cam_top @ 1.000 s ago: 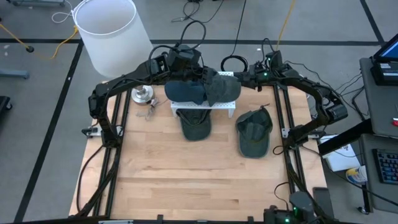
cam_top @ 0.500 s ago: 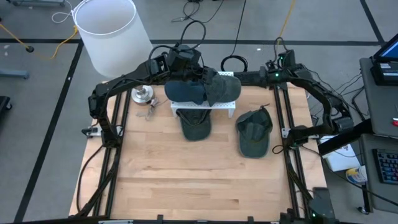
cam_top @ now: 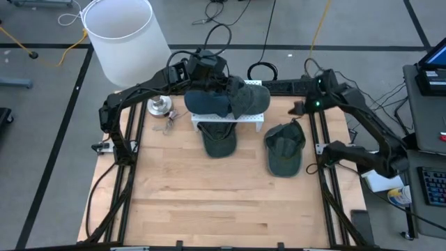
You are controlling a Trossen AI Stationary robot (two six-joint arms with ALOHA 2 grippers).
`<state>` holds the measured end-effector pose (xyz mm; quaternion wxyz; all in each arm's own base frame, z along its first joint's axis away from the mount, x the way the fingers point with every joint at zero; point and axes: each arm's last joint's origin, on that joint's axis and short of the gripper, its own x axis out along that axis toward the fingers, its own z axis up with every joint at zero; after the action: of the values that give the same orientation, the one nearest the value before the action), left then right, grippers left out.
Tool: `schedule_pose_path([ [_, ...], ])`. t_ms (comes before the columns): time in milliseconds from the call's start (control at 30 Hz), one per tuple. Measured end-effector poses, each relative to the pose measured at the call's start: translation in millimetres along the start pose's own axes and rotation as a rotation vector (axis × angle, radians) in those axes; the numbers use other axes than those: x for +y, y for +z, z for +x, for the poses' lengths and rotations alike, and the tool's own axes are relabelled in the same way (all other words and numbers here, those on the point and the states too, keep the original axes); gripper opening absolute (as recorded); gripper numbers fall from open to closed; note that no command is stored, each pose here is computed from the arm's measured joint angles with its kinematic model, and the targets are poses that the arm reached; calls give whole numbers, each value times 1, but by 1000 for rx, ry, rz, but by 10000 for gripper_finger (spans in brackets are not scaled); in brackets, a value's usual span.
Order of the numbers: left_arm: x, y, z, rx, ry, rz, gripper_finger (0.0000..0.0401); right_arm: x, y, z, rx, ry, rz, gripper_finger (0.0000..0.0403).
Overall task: Pick & Place hat
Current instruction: Stack the right black cap on the black cap on the shelf
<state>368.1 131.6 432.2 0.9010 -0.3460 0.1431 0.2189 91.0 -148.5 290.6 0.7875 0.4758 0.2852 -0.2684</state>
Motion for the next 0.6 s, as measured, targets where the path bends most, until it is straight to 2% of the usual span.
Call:
schedule_pose_path([
  [167,-1,0,0,15,-19,1,172,13,-30,-6,84,-189,-30,214],
  [267,-1,-1,0,24,-31,10,172,19,-43,-8,121,-250,-18,212],
  [600,-2,-2,0,27,-35,20,172,45,-61,4,187,-249,9,212],
])
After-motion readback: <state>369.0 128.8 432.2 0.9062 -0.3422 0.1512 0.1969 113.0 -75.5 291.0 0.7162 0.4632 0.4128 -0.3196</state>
